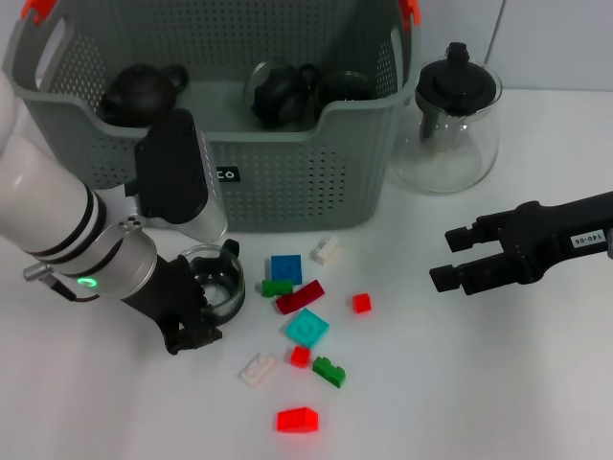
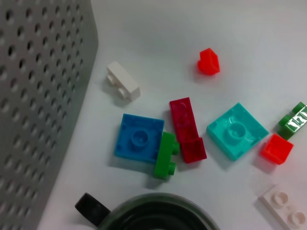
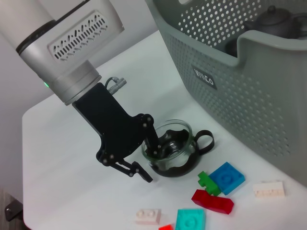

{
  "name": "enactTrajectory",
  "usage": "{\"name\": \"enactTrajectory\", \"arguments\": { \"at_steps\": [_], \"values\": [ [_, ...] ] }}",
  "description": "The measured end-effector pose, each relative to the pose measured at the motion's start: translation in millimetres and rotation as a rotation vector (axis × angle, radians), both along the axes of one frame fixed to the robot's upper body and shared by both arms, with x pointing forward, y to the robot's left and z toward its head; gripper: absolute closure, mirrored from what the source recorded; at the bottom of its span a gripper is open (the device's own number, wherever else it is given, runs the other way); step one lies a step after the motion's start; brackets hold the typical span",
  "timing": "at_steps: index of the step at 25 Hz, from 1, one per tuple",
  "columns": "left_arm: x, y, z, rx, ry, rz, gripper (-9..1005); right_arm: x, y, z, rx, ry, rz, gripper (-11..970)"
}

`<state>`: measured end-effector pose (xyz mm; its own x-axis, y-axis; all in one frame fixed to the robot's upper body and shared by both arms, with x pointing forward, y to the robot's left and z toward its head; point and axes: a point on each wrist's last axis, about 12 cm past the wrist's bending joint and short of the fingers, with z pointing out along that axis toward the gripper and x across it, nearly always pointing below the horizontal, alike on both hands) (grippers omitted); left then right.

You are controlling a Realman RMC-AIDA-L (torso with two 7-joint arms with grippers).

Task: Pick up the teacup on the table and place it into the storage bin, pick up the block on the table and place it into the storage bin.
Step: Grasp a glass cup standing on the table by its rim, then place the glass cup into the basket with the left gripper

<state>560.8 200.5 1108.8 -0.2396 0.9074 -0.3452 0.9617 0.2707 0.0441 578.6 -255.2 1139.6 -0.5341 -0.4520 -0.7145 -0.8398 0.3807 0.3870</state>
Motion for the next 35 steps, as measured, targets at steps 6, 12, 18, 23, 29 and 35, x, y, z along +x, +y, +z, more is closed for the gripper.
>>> {"name": "enactTrajectory", "arguments": {
  "at_steps": [6,12,18,23,29,35],
  "values": [
    [-1.6,0,0.7,-0.005,0.010,0.007,783,0.4,-1,0.8,-0.003,-0.007,0.003,118],
    [-6.1,0,13.2,-0.056,0.043,0.025,902,0.1,-2,0.2,-0.003,-0.008,0.006,118],
    [-11.4,5,70.4,-0.408,0.139,0.061,948,-1.5,-3,-2.0,-0.002,-0.001,0.005,118],
    [2.2,19,133.2,-0.775,0.101,0.098,947,-3.0,-3,-3.3,0.001,0.008,0.001,118],
    [58.3,31,166.1,-0.757,-0.098,0.350,946,-3.0,-2,-1.9,0.004,0.015,0.008,118],
    [113.3,29,147.3,-0.578,-0.157,0.563,945,-1.0,-1,0.0,0.001,0.010,0.012,117]
  ]
}}
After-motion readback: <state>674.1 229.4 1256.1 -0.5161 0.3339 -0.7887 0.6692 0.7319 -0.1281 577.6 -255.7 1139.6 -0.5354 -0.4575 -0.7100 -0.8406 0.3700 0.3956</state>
